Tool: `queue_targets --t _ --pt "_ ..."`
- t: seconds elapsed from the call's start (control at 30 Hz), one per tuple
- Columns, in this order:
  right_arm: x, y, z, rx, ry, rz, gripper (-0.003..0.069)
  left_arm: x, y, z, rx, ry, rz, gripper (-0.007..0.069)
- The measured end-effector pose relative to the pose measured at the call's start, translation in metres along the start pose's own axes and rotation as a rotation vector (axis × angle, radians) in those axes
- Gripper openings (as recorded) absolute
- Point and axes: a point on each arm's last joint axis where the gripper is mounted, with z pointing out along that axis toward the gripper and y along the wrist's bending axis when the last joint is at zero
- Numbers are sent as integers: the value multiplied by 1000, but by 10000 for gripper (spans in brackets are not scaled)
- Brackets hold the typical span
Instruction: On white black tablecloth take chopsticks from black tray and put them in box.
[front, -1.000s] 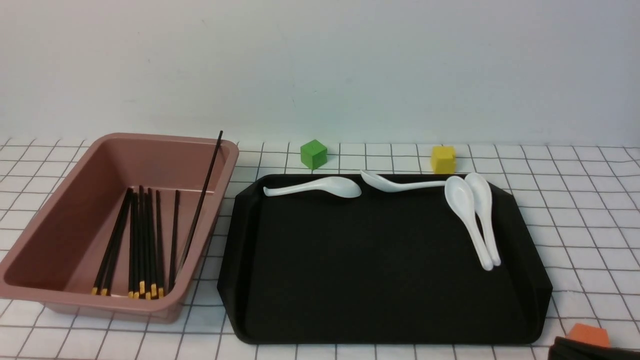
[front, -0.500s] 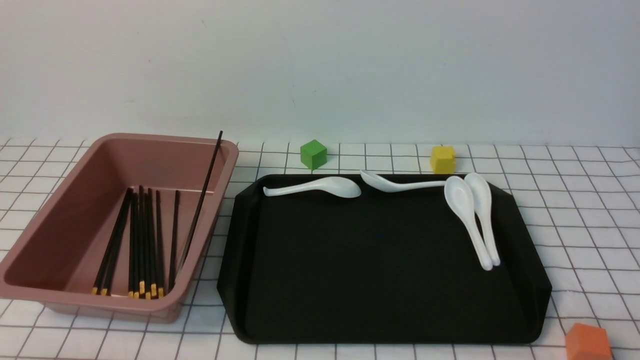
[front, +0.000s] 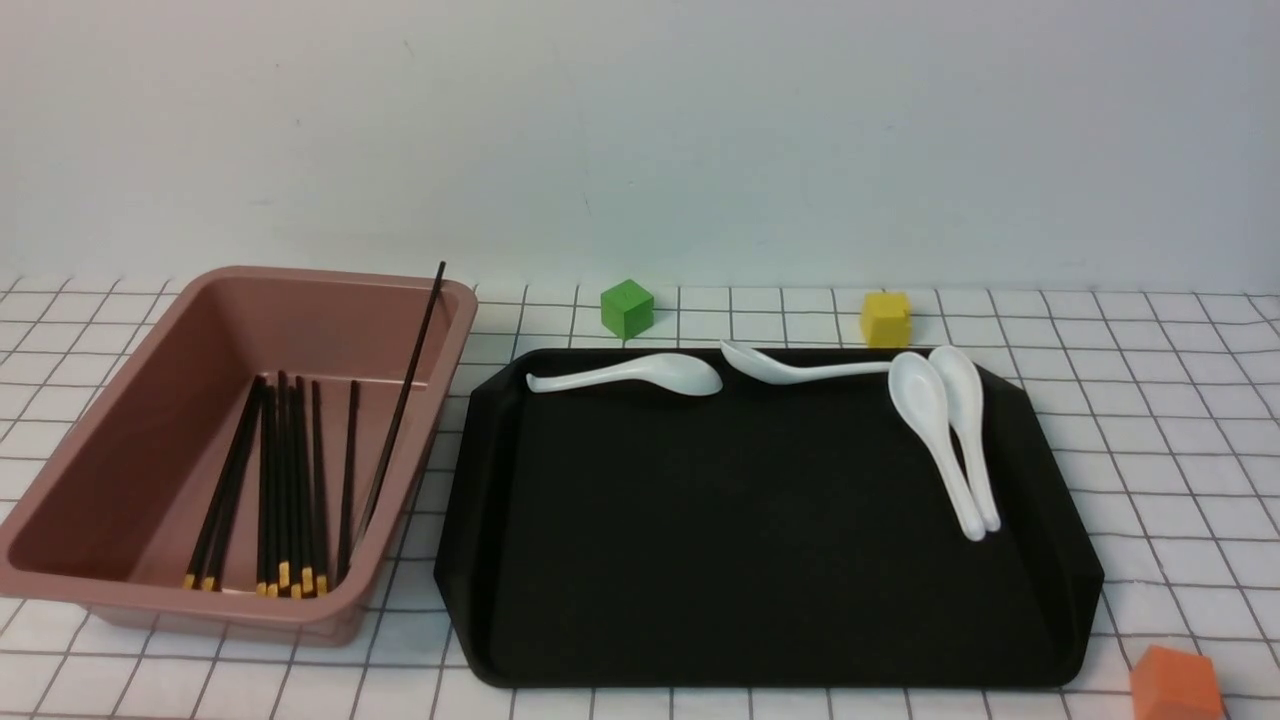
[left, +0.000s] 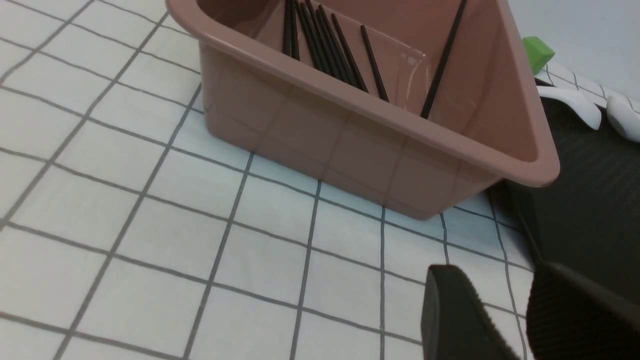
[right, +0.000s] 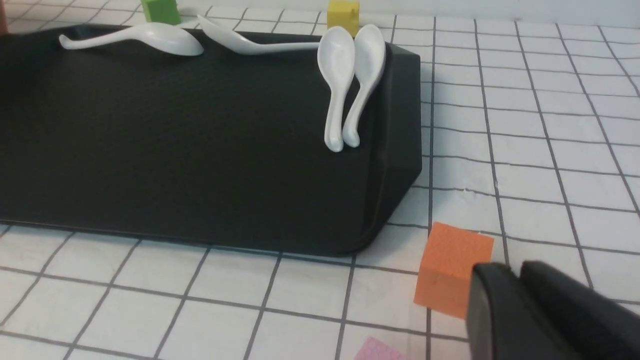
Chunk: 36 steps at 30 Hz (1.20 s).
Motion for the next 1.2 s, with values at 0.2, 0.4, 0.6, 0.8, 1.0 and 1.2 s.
queue_targets --t 0.2,0.4,0.6,0.8,1.0,1.2 --pt "0 0 0 0 1 0 97 0 0 0 0 0 0 239" --pt "0 0 0 0 2 0 107 0 0 0 0 0 0 239" --pt "0 0 0 0 2 0 113 0 0 0 0 0 0 239" --pt "0 0 0 0 2 0 120 0 0 0 0 0 0 239" --pt "0 0 0 0 2 0 128 0 0 0 0 0 0 239" --pt "0 0 0 0 2 0 132 0 0 0 0 0 0 239"
